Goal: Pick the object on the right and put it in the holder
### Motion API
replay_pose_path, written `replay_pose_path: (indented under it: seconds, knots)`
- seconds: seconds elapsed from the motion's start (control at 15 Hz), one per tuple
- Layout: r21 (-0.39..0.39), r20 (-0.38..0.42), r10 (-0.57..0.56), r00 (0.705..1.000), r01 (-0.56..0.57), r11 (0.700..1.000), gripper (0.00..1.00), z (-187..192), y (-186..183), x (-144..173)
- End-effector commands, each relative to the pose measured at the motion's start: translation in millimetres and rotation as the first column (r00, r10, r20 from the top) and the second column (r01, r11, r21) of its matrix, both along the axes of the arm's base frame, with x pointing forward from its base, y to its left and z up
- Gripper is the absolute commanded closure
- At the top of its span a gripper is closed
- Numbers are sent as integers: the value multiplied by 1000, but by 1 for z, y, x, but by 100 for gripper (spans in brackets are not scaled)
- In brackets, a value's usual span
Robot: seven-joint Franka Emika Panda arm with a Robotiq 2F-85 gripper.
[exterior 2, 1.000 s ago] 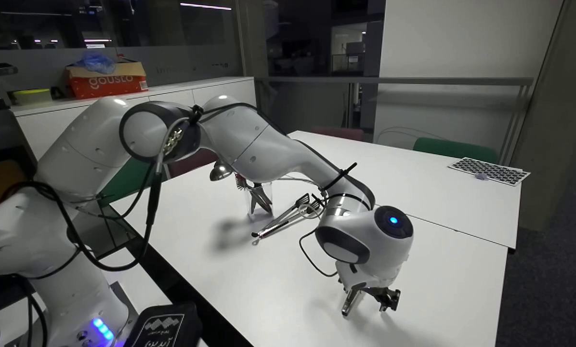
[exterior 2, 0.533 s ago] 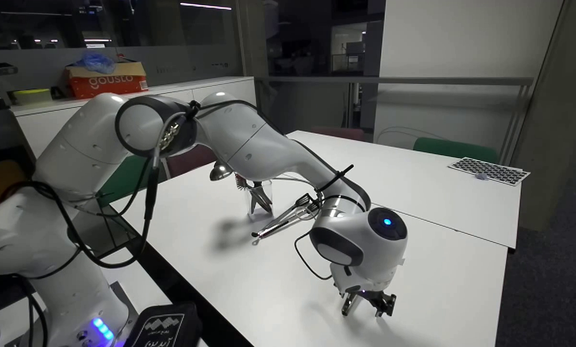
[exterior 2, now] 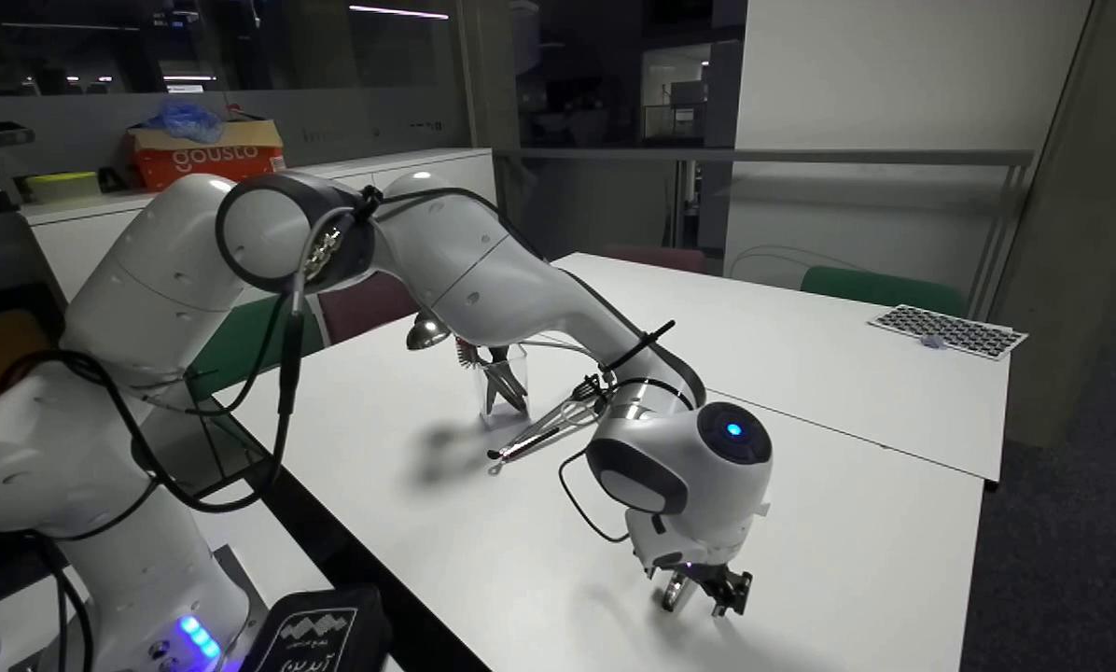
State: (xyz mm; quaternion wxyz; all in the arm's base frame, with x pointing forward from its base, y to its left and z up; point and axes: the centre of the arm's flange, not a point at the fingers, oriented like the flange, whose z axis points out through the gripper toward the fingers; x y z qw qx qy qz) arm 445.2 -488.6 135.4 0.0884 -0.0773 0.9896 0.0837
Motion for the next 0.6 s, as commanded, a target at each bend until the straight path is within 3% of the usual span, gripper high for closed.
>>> replay_pose_path:
  seconds: [0.0,0.53]
  knots:
    - [-20,-6,3,1000,-3,1000,0,13,19,-8]
    - [-26,-10,16,1000,-16,1000,0,9,21,0]
